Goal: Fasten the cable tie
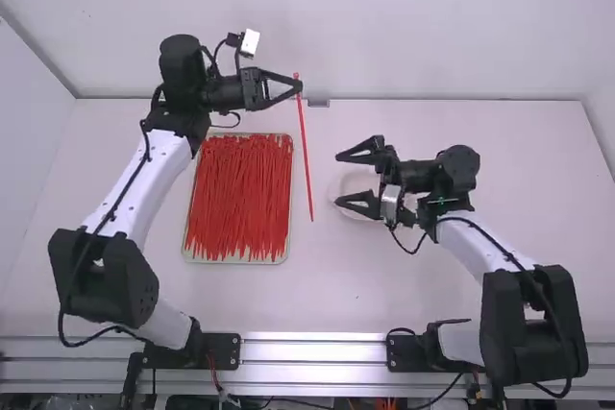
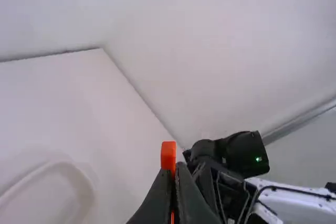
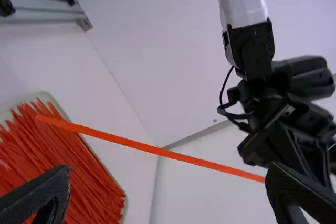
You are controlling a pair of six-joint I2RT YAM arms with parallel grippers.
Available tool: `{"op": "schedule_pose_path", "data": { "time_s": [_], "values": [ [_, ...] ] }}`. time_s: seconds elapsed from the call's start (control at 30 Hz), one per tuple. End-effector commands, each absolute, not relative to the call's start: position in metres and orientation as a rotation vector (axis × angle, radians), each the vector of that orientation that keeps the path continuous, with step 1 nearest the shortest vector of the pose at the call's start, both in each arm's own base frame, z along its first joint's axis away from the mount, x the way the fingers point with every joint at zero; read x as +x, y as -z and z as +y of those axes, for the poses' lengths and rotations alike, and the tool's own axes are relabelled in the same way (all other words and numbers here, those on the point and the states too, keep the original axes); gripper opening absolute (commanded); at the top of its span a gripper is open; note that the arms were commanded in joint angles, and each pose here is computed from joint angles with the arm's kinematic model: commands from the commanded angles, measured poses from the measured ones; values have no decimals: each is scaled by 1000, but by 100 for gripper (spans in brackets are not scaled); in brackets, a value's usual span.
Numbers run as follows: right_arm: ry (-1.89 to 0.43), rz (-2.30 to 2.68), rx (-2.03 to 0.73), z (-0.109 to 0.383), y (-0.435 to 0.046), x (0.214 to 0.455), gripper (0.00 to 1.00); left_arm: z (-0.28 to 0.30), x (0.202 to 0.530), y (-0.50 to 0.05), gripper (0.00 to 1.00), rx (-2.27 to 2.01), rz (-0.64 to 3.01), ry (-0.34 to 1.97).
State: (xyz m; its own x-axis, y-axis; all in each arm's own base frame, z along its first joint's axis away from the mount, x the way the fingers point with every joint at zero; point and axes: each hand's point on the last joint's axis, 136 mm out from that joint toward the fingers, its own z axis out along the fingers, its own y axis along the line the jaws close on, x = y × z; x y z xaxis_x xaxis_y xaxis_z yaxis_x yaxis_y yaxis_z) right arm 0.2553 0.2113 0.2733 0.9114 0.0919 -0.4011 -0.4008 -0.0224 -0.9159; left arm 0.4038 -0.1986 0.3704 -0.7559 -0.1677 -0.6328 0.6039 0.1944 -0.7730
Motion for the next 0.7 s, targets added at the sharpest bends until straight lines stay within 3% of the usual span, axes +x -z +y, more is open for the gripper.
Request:
{"op": "schedule_pose_path", "data": {
  "time_s": [0.0,0.3,0.67],
  "values": [
    [-301,130,-1556,215,-272,251,98,-203,400,-366,2,398,1914,1743],
    [-220,-50,-1557,231,-272,237,99,-207,412,-325,2,154,2113,1985],
    [-186,-168,-1537,252,-274,221,100,-207,413,-310,2,57,2164,2020]
  ]
}}
